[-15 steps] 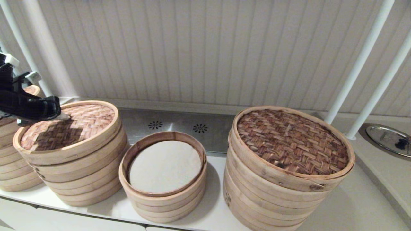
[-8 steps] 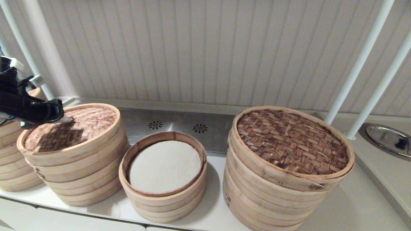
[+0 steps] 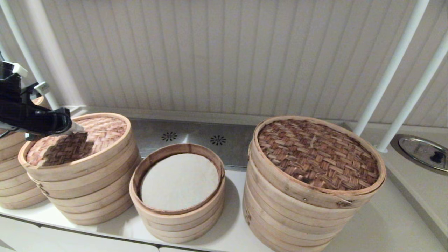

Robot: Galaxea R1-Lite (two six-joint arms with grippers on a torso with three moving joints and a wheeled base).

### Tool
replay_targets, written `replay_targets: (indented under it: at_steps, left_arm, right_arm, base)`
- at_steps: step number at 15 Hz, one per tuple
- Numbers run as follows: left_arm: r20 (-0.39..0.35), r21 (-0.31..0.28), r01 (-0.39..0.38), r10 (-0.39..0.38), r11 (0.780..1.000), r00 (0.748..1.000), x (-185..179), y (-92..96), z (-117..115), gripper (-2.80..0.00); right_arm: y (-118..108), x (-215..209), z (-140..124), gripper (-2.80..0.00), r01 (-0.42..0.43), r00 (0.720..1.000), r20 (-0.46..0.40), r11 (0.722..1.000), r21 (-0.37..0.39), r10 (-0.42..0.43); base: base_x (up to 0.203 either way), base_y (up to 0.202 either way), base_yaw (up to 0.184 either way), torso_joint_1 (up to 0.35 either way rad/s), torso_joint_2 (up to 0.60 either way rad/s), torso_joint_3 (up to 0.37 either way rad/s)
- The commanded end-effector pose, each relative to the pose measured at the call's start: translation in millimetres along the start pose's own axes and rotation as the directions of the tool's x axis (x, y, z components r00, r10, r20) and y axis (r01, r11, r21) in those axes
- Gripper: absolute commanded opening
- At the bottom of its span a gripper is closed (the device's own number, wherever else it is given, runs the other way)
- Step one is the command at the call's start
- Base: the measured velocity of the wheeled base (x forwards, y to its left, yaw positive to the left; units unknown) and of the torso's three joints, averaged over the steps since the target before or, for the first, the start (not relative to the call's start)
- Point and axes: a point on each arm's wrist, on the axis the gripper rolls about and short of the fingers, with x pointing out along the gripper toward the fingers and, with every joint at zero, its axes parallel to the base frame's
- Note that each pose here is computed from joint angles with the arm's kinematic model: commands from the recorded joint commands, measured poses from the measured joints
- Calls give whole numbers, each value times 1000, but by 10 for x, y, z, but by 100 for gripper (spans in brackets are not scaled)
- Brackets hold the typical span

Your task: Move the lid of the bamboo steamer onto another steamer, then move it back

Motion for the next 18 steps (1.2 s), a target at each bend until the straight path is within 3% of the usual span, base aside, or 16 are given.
replay_targets:
  at_steps: [1, 3, 9, 10, 14, 16, 18]
  left_arm:
    - [6, 0, 0, 0, 1000, 1000, -29, -4, 12, 0]
    - [37, 8, 3, -3, 1000, 999, -141, -36, 46, 0]
    - [226, 76, 46, -62, 996, 972, -1197, -330, -2, 0]
    - [251, 86, 48, -68, 995, 966, -1396, -379, -54, -280]
    - [357, 152, 77, -127, 985, 925, -2179, -564, -444, -280]
    - [382, 205, 114, -187, 972, 905, -2491, -630, -794, -280]
    - [353, 275, 168, -262, 947, 898, -2659, -653, -1263, -280]
  right_arm:
    - [0, 0, -1, -280, -1, 1000, 0, 1000, 0, 1]
    - [0, 1, -2, -280, -1, 1000, 0, 1000, 0, 1]
    - [0, 0, 2, -280, -1, 1000, 1, 1000, 0, 1]
    - [0, 1, -2, -280, -1, 1000, -1, 1000, 0, 1]
    - [0, 0, 1, -280, -1, 1000, 0, 1000, 0, 1]
    - [0, 0, 2, -280, -1, 1000, 1, 1000, 0, 1]
    - [0, 1, -2, -280, -1, 1000, -1, 1000, 0, 1]
  base:
    - [0, 0, 0, 0, 0, 0]
    - [0, 0, 0, 0, 0, 0]
    - [0, 0, 0, 0, 0, 0]
    - [0, 0, 0, 0, 0, 0]
    - [0, 0, 0, 0, 0, 0]
    - [0, 0, 0, 0, 0, 0]
    - [0, 0, 0, 0, 0, 0]
